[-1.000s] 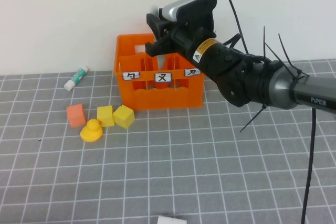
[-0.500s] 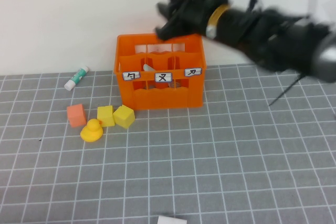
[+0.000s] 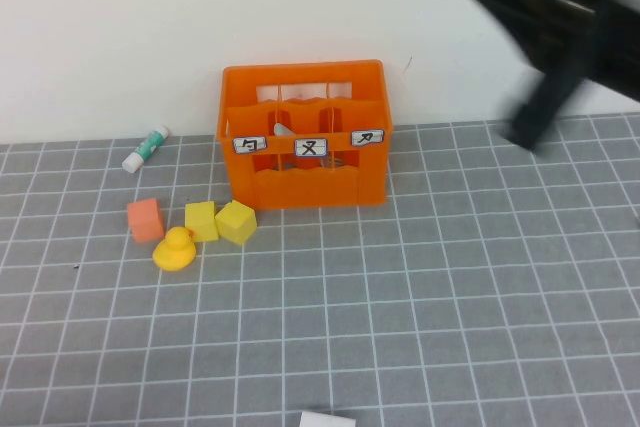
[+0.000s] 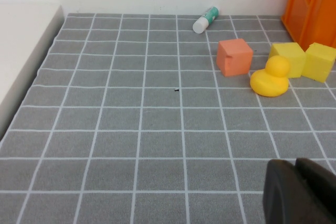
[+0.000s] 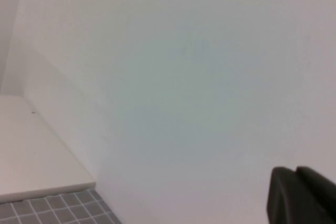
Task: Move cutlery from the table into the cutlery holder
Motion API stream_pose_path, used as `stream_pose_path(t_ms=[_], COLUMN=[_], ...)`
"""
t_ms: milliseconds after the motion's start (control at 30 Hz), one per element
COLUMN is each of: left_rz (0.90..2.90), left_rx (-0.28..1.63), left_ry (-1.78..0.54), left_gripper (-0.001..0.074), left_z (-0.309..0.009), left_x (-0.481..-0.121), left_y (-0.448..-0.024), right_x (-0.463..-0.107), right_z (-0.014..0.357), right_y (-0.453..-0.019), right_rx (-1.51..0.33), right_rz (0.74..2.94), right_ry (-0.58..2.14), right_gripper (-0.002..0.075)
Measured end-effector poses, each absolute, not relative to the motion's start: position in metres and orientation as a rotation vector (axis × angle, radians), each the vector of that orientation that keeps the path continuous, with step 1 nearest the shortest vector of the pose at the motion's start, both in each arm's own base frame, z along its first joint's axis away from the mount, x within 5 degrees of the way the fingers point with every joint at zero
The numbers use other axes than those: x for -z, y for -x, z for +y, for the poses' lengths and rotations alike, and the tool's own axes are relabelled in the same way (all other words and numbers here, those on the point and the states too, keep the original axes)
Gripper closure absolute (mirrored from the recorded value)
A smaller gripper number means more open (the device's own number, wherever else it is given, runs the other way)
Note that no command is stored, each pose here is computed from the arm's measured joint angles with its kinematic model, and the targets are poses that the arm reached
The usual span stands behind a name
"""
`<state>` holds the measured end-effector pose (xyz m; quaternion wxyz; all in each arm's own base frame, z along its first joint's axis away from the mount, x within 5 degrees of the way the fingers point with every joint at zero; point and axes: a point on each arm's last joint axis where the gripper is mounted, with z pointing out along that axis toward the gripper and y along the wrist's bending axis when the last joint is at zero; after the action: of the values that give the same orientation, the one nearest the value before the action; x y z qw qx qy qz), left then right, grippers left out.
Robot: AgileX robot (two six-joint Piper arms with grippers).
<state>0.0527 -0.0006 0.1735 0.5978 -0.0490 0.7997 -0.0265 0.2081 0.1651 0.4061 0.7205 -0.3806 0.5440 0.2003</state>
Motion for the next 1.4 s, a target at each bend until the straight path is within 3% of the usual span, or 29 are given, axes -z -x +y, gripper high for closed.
stream_pose_path(t_ms=[233,567,1000,1200,1400], left_rz=[1.856,1.856,1.856,1.856,1.856], left_rx=[0.061,0.061,0.061,0.061,0.061], left_ry=[0.114,0.114,0.114,0.114,0.114], left_gripper=[0.0736,0.0736,0.0736,0.0736,0.0736], left_z=[-0.001,-0.001,-0.001,-0.001,-0.001], left_x=[-0.173,-0.173,-0.173,-0.173,-0.173], left_y=[-0.053,-0.053,-0.053,-0.053,-0.053], right_x=[-0.407,-0.359,-0.327,-0.293,-0.253], right_z=[0.115,0.054,0.042,0.043,0.035], right_y=[-0.141,-0.074,-0.074,-0.075,-0.083], right_rx=[-0.332,-0.146,-0.116,-0.112,-0.026], right_rz=[1.166,1.173,1.319,1.571,1.548], right_ry=[0.813,0.714,0.639,0.755,0.628], right_gripper=[0.0727,0.0728,0.0729,0.0729,0.0729])
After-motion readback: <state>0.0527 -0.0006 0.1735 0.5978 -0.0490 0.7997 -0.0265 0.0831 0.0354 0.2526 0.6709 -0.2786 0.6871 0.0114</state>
